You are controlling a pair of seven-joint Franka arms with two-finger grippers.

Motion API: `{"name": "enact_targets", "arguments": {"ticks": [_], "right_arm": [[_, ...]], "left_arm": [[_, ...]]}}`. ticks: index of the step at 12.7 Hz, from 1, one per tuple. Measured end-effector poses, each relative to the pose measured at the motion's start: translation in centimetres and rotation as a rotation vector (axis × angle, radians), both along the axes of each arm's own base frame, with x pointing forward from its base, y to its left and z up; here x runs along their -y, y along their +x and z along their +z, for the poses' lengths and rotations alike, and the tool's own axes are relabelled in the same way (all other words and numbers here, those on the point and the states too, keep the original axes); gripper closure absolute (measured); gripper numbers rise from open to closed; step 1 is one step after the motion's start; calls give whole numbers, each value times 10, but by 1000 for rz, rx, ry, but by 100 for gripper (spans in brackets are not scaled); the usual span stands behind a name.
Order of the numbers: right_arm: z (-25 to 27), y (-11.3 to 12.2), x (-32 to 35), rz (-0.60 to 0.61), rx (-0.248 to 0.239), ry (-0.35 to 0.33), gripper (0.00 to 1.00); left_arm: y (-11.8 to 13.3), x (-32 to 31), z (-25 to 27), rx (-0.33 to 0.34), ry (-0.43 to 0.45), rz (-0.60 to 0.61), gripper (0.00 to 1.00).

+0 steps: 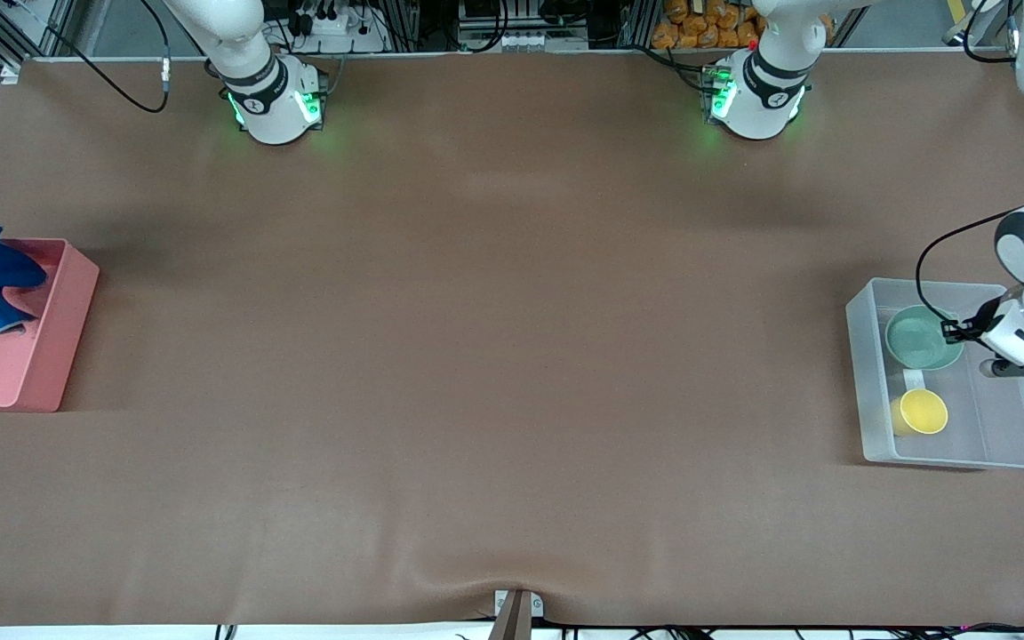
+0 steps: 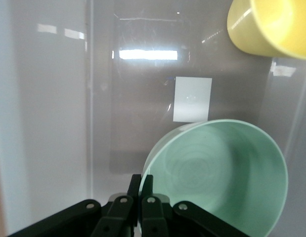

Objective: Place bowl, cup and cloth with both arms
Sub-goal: 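Lower the bowl into the clear bin while the right gripper releases the cloth, then open the left gripper on the bowl while the right gripper lifts away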

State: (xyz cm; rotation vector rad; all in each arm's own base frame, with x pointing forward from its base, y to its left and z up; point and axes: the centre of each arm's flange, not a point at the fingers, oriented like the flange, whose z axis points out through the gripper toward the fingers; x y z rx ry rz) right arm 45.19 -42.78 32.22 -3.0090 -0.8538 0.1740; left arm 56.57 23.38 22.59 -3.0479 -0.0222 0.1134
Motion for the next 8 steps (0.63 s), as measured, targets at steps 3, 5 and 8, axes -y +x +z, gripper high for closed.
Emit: {"name": "enact_targets", "arguments": {"ticks": [3, 5, 8], "right_arm": [[-1, -3, 2, -9, -5, 6, 81], [0, -1, -1, -17, -1, 5, 59], [22, 25, -28, -61, 35, -15, 23]], "left_arm": [[1, 0, -9, 7, 3, -6, 90], [1, 1, -10, 4, 0, -46, 67], [8, 5, -4, 14, 4, -72, 33]]}}
